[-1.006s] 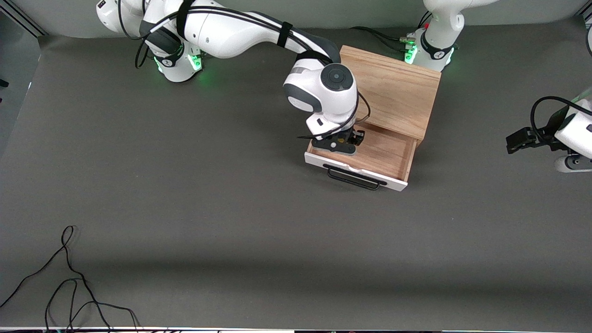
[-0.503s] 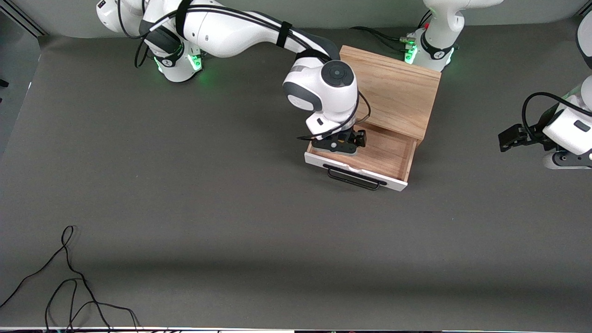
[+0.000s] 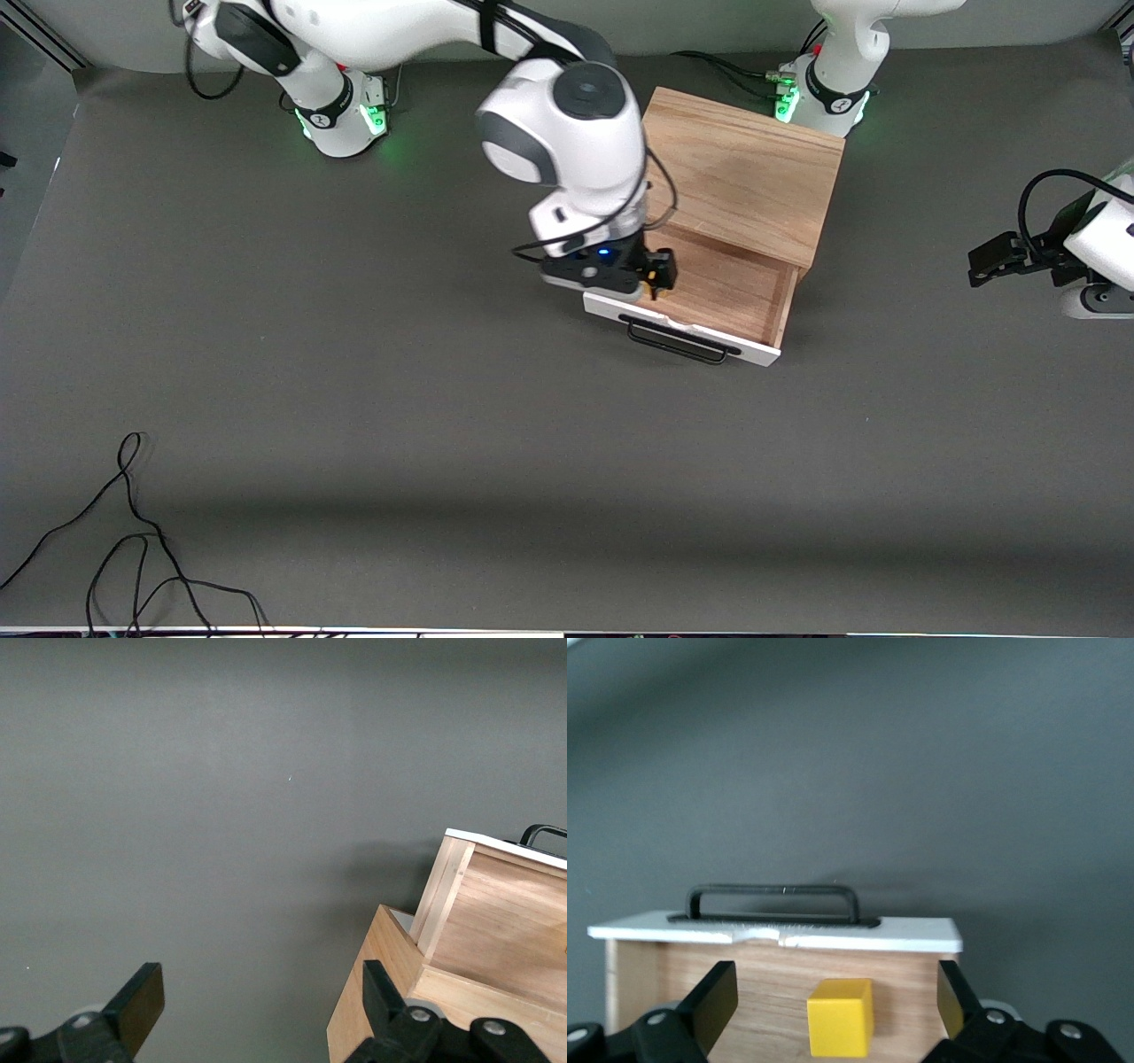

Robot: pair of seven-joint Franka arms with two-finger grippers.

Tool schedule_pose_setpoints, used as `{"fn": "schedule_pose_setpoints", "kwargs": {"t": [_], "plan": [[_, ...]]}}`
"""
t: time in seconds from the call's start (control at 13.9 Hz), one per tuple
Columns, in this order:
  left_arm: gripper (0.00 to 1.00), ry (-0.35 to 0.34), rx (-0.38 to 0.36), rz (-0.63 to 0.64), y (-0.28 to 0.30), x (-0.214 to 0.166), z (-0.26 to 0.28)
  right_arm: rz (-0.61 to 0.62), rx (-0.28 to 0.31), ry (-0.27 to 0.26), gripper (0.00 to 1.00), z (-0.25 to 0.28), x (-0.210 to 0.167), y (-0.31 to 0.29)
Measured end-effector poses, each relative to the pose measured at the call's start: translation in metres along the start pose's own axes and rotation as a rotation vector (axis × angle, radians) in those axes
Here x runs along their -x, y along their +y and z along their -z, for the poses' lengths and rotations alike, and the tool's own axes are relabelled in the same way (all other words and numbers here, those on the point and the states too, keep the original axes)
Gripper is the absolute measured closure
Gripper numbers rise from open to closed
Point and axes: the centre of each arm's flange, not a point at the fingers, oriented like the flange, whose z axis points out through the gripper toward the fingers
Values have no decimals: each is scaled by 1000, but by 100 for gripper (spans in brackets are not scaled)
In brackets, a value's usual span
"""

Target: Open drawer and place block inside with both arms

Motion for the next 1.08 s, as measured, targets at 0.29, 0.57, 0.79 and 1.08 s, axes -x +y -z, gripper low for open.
{"fn": "schedule_pose_setpoints", "kwargs": {"t": [0.29,0.57,0.79,1.08], "plan": [[0,-3,1,-5,2,1,1,-96,14,-44,0,69,-94,69],[0,-14,2,-7,3,3,3,-5,98,-35,0,74,-152,147],[0,-21,7,-5,2,5,6,78,144,-23,0,92,-188,215],[0,-19,10,-3,1,6,9,119,76,-57,0,135,-255,334]]}}
